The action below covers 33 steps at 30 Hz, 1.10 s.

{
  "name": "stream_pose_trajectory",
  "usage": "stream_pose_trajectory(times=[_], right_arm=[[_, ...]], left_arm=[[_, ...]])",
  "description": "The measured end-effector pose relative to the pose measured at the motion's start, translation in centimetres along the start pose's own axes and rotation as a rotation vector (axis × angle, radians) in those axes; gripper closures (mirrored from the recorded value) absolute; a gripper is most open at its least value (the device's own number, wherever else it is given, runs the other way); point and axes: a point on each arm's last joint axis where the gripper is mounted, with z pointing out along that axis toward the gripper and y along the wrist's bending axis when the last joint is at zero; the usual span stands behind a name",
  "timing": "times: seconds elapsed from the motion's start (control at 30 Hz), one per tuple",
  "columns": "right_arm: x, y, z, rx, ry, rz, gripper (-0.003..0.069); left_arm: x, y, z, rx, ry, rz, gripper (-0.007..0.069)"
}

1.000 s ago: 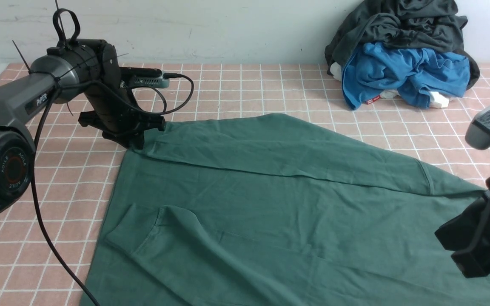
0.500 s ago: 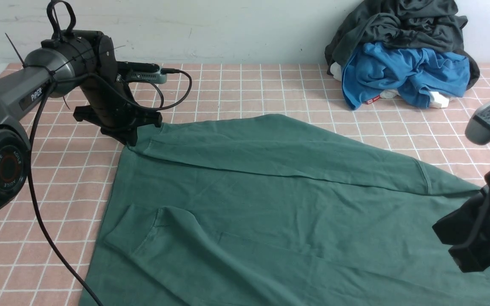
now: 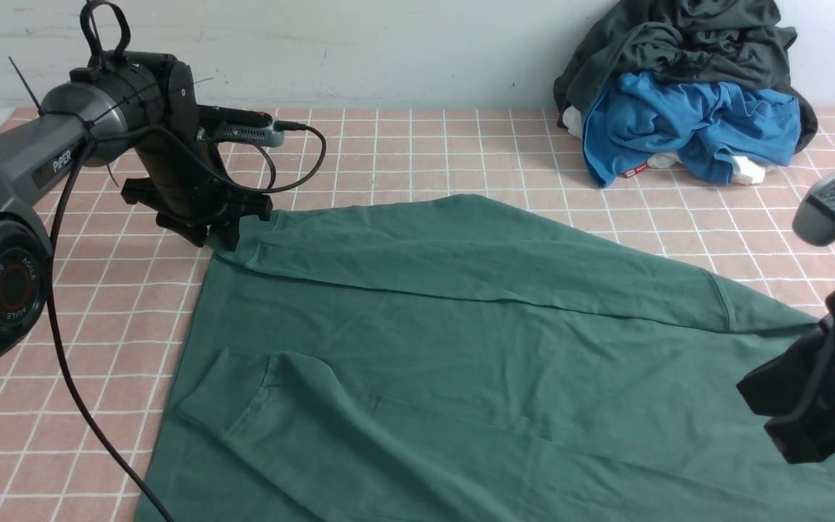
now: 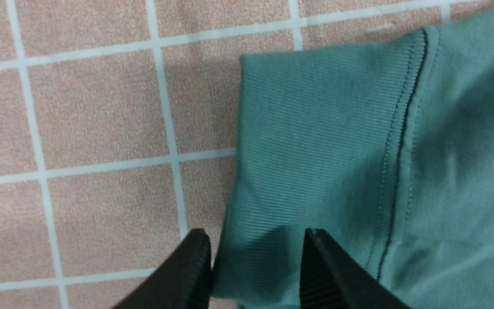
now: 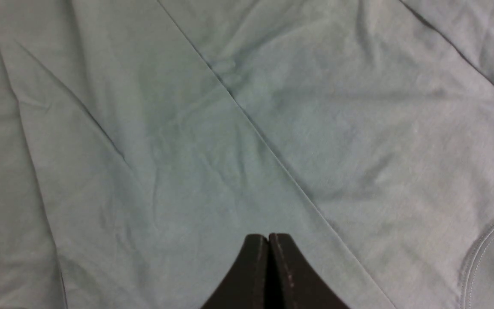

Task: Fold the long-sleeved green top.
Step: Use the left arm to clamp the cuff farthest from it, then use the left arm to drag and drop the cuff onto the cuff closest to the left arm

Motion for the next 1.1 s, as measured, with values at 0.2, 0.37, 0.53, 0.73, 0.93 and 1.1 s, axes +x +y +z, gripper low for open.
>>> stream_pose_trajectory(times=[0.2,0.37,0.53,0.73,0.93,1.1], right_arm=[[0.0,-0.1,0.0,0.013,-0.001,-0.008,0.0673],[0.0,-0.1,0.0,0.013,-0.001,-0.008,0.0673],[-0.1,-0.2,0.0,0.018,-0.014,-0.011,0.0673],[-0.3,-0.5,0.0,0.060,-0.034,-0.043,0.0673],[-0.6,-0.6,0.0,0.070,-0.066,-0.047,0.0673],[-0.7,-0.6,0.0,0.072,-0.075,-0.047,0.0673]], left_arm=[[-0.1,0.0,-0.1,0.000,-0.002,0.000,0.0514],[0.0,0.0,-0.3,0.003,0.009,-0.001,0.0599],[0.3,-0.1,-2.2,0.017,0.050,-0.005,0.0599],[0.9,-0.2,-6.0,0.035,0.094,-0.008,0.0599],[4.3,-0.9,-9.4,0.101,0.144,-0.064,0.0599],[8.4,-1.5,-11.1,0.124,0.182,-0.081,0.0599]])
